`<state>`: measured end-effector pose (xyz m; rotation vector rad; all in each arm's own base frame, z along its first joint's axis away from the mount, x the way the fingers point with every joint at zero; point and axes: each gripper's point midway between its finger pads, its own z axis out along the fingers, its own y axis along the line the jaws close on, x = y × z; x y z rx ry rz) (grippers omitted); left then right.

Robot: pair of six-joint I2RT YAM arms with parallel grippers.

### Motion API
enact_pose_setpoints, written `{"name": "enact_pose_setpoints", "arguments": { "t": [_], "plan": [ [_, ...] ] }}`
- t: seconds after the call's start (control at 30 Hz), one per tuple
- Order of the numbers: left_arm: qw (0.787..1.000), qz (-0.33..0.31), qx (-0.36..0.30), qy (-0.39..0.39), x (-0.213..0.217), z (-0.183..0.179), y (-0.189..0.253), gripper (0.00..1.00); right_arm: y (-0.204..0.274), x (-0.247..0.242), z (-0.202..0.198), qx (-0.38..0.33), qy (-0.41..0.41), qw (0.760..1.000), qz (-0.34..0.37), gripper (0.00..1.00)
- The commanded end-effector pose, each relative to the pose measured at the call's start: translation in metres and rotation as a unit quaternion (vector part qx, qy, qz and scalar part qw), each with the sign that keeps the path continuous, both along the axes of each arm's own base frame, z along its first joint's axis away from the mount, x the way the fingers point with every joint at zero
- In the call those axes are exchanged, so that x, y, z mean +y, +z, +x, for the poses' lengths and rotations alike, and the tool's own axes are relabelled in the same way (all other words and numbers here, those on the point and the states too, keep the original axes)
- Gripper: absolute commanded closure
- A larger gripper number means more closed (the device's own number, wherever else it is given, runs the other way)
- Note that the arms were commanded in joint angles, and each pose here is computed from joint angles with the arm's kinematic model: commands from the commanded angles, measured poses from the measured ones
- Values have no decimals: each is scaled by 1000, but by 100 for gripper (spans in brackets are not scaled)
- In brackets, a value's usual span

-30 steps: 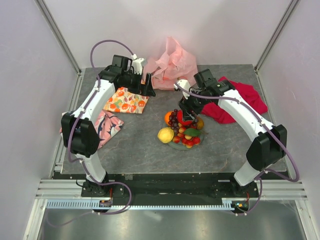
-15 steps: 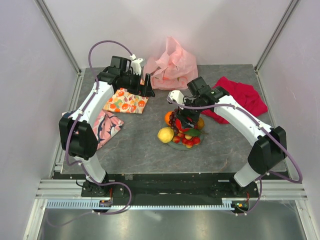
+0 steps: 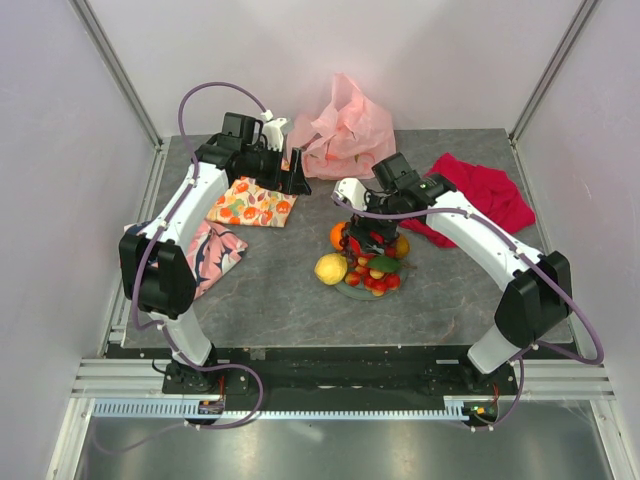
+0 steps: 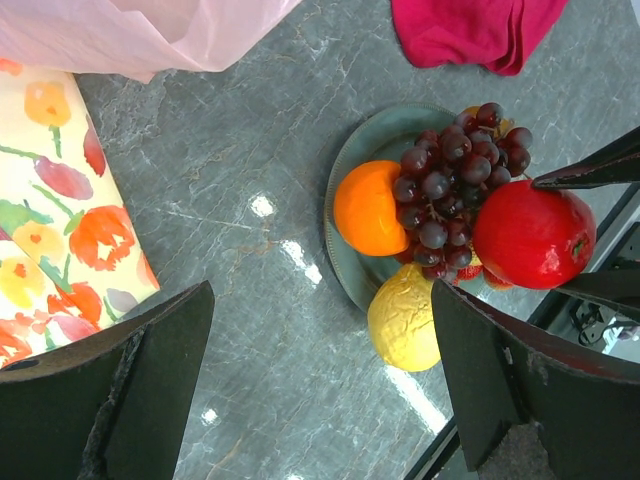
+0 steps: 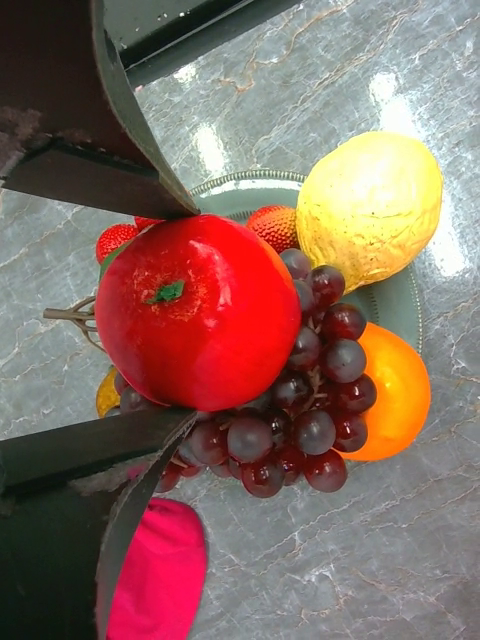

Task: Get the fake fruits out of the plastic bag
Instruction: Place the fake fruit on the plate.

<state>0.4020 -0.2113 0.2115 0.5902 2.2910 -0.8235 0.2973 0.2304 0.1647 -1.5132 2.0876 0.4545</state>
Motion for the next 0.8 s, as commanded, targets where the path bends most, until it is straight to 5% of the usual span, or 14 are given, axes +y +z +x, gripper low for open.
{"name": "enact_pose_setpoints", "arguments": {
  "t": [0.0, 0.03, 0.07, 0.5, 0.7, 0.77],
  "plan": [
    [1000, -21, -6, -5, -4, 2, 6, 4, 1, 4, 0, -9, 7, 1000, 4, 17],
    [1000, -22, -5, -6, -4, 1, 7, 4, 2, 4, 1, -8, 6, 1000, 4, 3],
    [1000, -22, -5, -6, -4, 1, 6, 4, 1, 4, 0, -6, 5, 1000, 4, 2],
    [999, -30, -2, -12, -8, 1, 8, 4, 14, 4, 1, -16, -4, 1000, 13, 2],
    [999, -35, -26, -9, -7, 2, 28, 2, 85, 13, 11, -66, -35, 994, 81, 2],
    [999, -30, -42, -4, -5, 6, 35, 1, 109, 3, 30, -89, -102, 985, 109, 2]
  ]
}}
